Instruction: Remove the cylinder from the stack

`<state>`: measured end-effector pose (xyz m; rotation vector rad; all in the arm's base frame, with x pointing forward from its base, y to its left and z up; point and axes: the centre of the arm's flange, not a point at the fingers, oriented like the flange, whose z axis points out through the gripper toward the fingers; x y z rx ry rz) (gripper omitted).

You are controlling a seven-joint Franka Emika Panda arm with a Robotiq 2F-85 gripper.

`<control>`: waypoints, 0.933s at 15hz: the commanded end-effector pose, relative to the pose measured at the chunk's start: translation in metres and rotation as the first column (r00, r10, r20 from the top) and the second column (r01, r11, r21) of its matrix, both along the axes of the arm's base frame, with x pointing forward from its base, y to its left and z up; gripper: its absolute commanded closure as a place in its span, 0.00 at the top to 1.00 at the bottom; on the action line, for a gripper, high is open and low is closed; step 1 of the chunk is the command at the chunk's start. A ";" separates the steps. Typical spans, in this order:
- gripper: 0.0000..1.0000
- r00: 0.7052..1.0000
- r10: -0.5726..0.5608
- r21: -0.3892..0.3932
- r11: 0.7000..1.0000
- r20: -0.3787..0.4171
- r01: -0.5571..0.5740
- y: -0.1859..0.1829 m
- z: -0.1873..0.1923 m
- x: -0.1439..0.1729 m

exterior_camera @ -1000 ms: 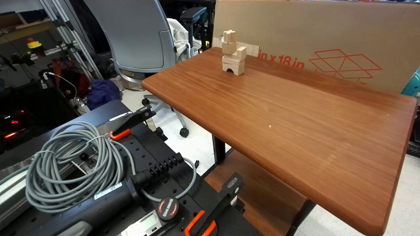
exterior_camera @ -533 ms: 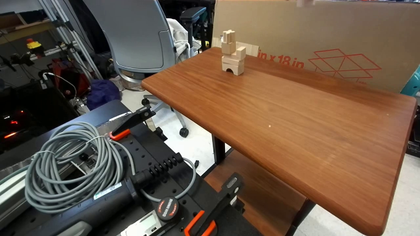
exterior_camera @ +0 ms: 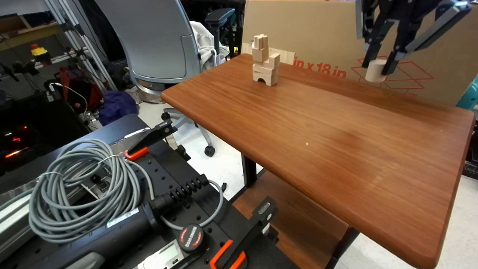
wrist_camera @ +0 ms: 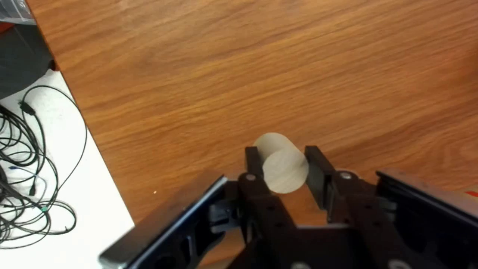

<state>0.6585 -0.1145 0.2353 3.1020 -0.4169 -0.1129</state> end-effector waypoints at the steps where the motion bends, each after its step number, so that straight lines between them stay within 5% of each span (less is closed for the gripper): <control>1: 0.09 0.997 -0.004 0.014 1.000 -0.072 0.005 -0.001 -0.048 0.038; 6: 0.09 0.992 0.017 0.027 1.000 -0.122 -0.014 0.008 -0.071 0.047; 7: 0.59 0.992 0.029 0.036 0.999 -0.120 -0.024 0.010 -0.066 0.046; 9: 0.65 0.995 0.053 0.045 0.998 -0.086 -0.049 0.019 -0.048 0.038; 14: 0.99 0.989 0.146 0.006 0.989 -0.033 -0.145 0.083 0.026 0.007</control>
